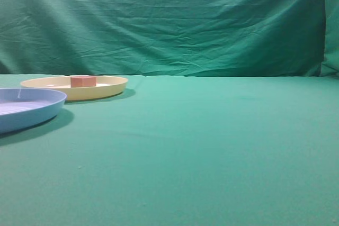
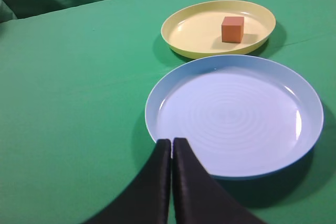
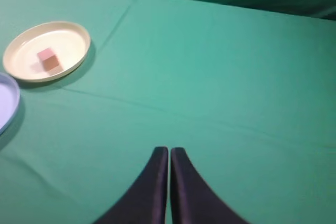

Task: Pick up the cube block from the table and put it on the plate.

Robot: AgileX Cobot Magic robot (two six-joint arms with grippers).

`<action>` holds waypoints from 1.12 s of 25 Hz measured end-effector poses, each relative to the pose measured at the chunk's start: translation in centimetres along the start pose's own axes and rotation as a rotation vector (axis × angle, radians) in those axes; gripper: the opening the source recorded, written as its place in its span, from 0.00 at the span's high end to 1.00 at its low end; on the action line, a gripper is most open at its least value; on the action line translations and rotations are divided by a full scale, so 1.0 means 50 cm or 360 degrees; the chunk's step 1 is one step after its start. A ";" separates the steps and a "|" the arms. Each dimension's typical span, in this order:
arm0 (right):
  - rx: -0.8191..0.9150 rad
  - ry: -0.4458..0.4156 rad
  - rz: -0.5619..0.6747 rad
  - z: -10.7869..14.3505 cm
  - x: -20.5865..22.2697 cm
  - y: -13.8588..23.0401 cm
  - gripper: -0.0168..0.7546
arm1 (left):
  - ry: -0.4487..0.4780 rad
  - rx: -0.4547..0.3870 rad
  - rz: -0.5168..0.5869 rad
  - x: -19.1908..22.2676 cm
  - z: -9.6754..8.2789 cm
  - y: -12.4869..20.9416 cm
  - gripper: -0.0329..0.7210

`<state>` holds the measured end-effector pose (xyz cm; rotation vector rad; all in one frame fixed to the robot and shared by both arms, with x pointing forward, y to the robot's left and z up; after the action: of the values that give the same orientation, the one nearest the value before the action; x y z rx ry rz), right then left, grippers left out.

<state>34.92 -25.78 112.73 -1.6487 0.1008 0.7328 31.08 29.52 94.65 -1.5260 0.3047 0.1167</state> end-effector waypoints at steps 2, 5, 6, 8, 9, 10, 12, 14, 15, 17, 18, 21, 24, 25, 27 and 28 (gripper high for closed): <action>0.0032 0.0097 -0.0099 -0.005 0.002 0.050 0.98 | 0.0000 0.0000 0.0000 0.000 0.000 0.000 0.96; 0.0070 0.0246 -0.0222 -0.013 0.012 0.125 0.98 | 0.0000 0.0000 0.0000 0.000 0.000 0.000 0.96; 0.0077 0.0281 -0.0249 -0.014 0.021 0.152 0.98 | 0.0000 0.0000 0.0000 0.000 0.000 0.000 0.96; 0.0050 0.0340 -0.0317 -0.015 0.036 0.198 0.98 | 0.0000 0.0000 0.0000 0.000 0.000 0.000 0.96; 0.0041 0.0360 -0.0335 -0.016 0.047 0.222 0.98 | 0.0000 0.0000 0.0000 0.000 0.000 0.000 0.96; 0.0033 0.0375 -0.0337 -0.016 0.060 0.246 0.98 | 0.0000 0.0000 0.0000 0.000 0.000 0.000 0.96; 0.0024 0.0396 -0.0343 -0.016 0.080 0.289 0.98 | 0.0000 0.0000 0.0000 0.000 0.000 0.000 0.96; 0.0026 0.0406 -0.0340 -0.014 0.098 0.327 0.98 | 0.0000 0.0000 0.0000 0.000 0.000 0.000 0.96; 0.0028 0.0411 -0.0342 -0.014 0.105 0.344 0.98 | 0.0000 0.0000 0.0000 0.000 0.000 0.000 0.96; 0.0025 0.0415 -0.0360 -0.012 0.111 0.361 0.98 | 0.0000 0.0000 0.0000 0.000 0.000 0.000 0.96; 0.0014 0.0420 -0.0382 -0.011 0.108 0.361 0.98 | 0.0000 0.0000 0.0000 0.000 0.000 0.000 0.96; -0.0025 0.0426 -0.0352 -0.010 0.108 0.367 0.98 | 0.0000 0.0000 0.0000 0.000 0.000 0.000 0.96; -0.0044 0.0431 -0.0330 -0.011 0.108 0.370 0.98 | 0.0000 0.0000 0.0000 0.000 0.000 0.000 0.96; -0.0049 0.0432 -0.0324 -0.011 0.108 0.371 0.98 | 0.0000 0.0000 0.0000 0.000 0.000 0.000 0.96; -0.0052 0.0434 -0.0324 -0.011 0.108 0.371 0.98 | 0.0000 0.0000 0.0000 0.000 0.000 0.000 0.96; -0.0054 0.0435 -0.0323 -0.011 0.108 0.371 0.98 | 0.0000 0.0000 0.0000 0.000 0.000 0.000 0.96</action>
<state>30.96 -28.76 94.05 -1.7546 0.1136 0.3551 31.08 29.52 94.65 -1.5260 0.3047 0.1167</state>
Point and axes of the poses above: a point on each arm's last joint axis where the gripper is mounted, x pointing out along that axis toward the gripper, z along the wrist's bending axis when the last joint is at zero, y = z × x, the point moved 2 cm from there along x, pointing out along that axis toward the gripper, and after that the axes turned 6 degrees about -x, right-handed, at the moved point
